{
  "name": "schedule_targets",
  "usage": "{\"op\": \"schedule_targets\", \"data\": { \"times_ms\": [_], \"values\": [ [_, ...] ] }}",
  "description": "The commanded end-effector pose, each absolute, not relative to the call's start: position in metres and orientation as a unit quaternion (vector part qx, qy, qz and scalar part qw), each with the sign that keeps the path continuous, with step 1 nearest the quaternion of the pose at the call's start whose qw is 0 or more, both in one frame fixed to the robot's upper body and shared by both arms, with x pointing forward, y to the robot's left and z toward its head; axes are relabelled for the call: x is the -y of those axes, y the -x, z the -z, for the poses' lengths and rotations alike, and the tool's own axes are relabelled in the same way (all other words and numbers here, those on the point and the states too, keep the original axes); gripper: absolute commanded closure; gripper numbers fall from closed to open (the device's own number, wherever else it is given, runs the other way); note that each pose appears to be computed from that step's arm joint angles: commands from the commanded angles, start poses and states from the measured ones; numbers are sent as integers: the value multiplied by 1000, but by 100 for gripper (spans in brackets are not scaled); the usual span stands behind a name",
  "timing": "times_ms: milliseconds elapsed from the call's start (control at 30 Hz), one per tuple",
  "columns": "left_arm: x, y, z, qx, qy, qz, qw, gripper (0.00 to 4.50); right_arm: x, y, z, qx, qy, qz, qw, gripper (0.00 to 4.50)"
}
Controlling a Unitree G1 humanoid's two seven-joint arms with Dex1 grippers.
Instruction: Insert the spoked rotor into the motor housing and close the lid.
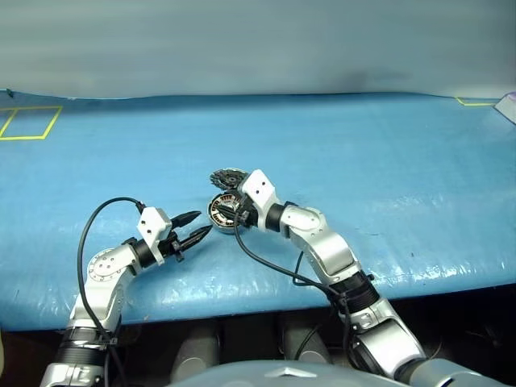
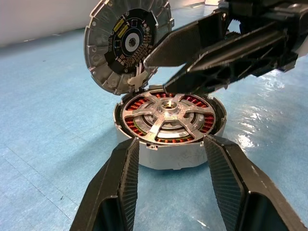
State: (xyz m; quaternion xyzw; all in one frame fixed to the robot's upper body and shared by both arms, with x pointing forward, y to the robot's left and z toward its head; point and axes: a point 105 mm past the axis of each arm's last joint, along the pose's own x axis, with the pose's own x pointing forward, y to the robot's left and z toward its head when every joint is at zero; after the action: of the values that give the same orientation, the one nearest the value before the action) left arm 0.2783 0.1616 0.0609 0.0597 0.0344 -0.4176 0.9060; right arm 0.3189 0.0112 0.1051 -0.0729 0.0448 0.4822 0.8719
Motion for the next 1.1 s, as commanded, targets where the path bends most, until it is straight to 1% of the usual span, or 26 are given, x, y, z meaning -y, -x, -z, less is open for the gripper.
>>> {"op": "schedule_targets", "data": {
  "times_ms": [33, 200, 233, 300, 367, 400, 500, 600, 733, 933, 1000, 1100],
  "values": [
    [-159, -278, -70, -15, -56, 422, 905, 219, -6, -312, -119, -20, 58, -484, 873, 195],
    [-157, -277, -70, -17, -58, 427, 902, 219, 15, -312, -111, -43, 59, -450, 890, 195],
    [-157, -277, -71, -17, -56, 427, 902, 219, 22, -315, -108, -52, 62, -434, 897, 212],
    [-156, -277, -72, -15, -52, 427, 903, 219, 36, -320, -102, -65, 61, -406, 910, 255],
    [-156, -278, -72, -15, -52, 426, 903, 219, 50, -327, -101, -71, 57, -374, 923, 317],
    [-156, -278, -72, -15, -52, 426, 903, 219, 57, -331, -101, -71, 59, -359, 929, 355],
    [-157, -278, -73, -16, -52, 426, 903, 219, 77, -346, -108, -65, 75, -306, 947, 448],
    [-158, -279, -73, -15, -53, 423, 904, 219, 85, -357, -117, -50, 86, -283, 954, 448],
    [-161, -281, -74, -12, -59, 414, 908, 219, 78, -374, -147, 0, 89, -289, 953, 448],
    [-166, -282, -73, -13, -63, 401, 914, 219, 39, -383, -171, 34, 91, -371, 924, 448],
    [-169, -282, -73, -13, -63, 394, 917, 219, 23, -381, -173, 34, 85, -404, 910, 448],
    [-172, -280, -74, -14, -59, 389, 919, 219, 2, -375, -169, 23, 76, -444, 892, 448]
  ]
}}
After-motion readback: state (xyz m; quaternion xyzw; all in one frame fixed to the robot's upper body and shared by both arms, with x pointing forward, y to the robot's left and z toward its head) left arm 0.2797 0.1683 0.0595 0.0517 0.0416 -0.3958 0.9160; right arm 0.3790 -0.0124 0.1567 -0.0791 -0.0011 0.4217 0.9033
